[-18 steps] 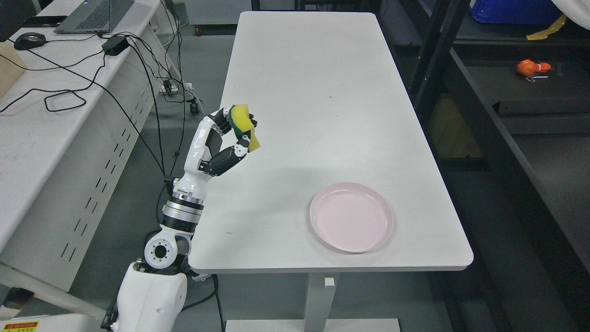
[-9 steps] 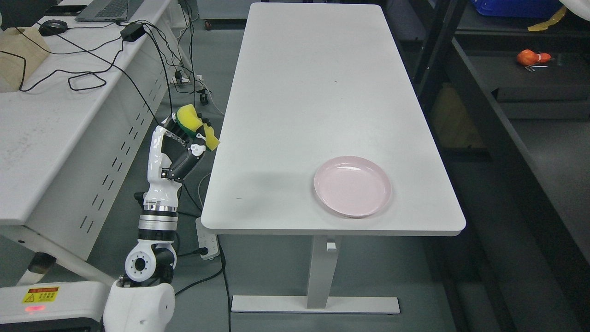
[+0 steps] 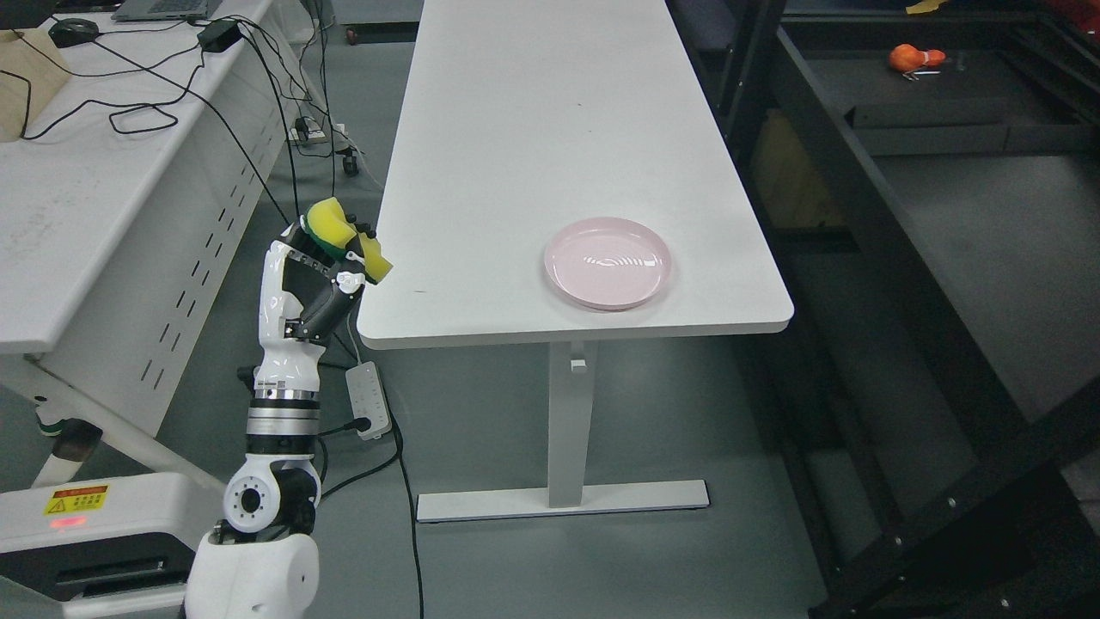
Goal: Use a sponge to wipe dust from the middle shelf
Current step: 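Hold the sponge raised in the left hand while turning toward the shelf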
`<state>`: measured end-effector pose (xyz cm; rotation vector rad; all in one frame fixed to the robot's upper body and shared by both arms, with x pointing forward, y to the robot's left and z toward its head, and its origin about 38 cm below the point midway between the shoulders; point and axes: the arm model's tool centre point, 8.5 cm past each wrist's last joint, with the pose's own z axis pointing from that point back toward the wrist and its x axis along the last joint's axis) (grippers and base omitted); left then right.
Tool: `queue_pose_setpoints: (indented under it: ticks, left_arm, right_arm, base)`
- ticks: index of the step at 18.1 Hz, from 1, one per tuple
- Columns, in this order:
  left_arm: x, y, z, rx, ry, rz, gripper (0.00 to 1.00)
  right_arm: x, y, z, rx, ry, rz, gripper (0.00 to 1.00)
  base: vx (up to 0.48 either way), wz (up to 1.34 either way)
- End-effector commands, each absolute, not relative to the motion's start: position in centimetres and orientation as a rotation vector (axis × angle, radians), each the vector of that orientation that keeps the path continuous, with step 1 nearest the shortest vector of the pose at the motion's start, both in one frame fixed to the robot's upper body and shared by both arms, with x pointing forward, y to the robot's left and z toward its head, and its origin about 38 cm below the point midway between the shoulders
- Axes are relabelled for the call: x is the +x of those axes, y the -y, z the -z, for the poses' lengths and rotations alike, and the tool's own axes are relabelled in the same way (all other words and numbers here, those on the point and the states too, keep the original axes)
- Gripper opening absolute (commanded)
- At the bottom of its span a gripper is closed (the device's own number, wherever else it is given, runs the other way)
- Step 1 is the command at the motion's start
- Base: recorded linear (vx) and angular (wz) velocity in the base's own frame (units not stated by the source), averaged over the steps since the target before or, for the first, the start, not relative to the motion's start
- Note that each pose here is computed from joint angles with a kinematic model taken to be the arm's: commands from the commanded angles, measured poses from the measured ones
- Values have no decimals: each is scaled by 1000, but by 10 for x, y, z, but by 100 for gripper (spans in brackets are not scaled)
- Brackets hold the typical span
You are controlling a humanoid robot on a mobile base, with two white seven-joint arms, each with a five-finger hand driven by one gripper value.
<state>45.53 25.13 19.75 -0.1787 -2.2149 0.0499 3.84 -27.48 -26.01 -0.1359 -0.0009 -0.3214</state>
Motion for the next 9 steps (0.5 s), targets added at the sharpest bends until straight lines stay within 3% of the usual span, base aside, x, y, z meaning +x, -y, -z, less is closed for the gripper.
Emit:
queue_pose_setpoints:
  ticks: [1,9]
  left_arm:
    - [454,-248,-200,-187,2221,-18,0]
    - [444,-231,-191,-225,2217,25,0]
  right_arm:
    - [44,287,259,-153,21,323,100]
    - [44,287,259,-153,21,323,100]
  base:
    - [-311,-334]
    - [-280,-646]
